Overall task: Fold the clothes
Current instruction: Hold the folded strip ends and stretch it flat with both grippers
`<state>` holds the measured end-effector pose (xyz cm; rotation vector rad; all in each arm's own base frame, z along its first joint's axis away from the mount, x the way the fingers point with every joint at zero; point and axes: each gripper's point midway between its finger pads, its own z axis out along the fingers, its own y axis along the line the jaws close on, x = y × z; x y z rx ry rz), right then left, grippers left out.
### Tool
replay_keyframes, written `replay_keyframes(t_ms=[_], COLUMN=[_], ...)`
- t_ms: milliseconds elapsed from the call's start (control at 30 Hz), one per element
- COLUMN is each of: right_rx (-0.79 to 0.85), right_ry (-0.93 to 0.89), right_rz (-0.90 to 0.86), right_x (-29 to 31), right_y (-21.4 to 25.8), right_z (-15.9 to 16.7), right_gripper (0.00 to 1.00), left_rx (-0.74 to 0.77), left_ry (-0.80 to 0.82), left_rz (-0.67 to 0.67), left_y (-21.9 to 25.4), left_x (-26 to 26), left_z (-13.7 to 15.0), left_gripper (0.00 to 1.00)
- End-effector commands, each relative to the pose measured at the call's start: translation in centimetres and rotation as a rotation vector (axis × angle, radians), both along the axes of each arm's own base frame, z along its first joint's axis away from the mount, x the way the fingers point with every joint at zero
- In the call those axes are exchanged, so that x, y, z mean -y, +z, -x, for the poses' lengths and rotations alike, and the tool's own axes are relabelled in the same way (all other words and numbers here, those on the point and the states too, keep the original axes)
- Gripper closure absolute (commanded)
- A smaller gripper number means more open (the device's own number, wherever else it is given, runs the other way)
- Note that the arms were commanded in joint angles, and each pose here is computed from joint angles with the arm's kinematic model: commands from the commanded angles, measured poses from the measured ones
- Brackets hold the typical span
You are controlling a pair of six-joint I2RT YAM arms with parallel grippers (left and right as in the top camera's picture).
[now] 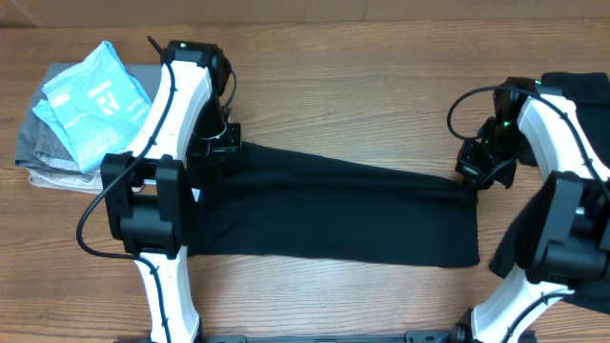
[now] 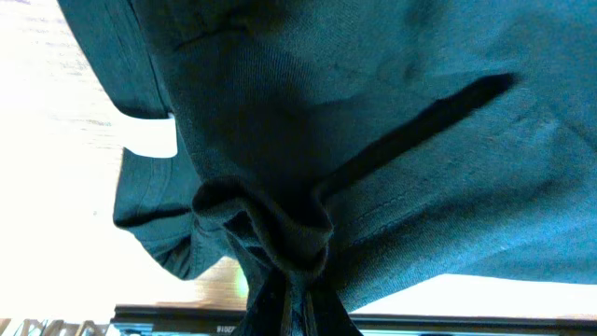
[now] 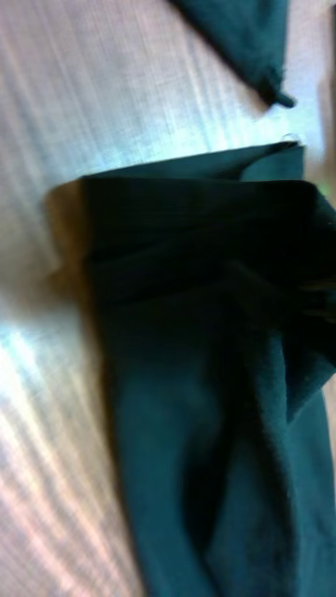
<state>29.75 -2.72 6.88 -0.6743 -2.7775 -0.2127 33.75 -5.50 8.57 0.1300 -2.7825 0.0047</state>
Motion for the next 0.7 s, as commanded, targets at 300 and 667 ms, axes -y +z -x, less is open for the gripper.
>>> replay_keyframes(t_ms=[300, 667], right_rx=[-0.058, -0.119], right_ry=[-0.049, -0.072], right_rz=[0.033, 0.031], right_x=[-0.3, -0.6], right_y=[-0.3, -1.7], right_z=[4.2, 6.0], right_gripper=[0.96, 0.96], left_rx=[-0.080, -0.253], left_ry=[0.015, 0.008], left_rz=[-0.037, -0.086], left_y=[0.3, -1.9], left_x=[-1.0, -2.0], left_z=[2.1, 6.6], left_gripper=[0.96, 0.96])
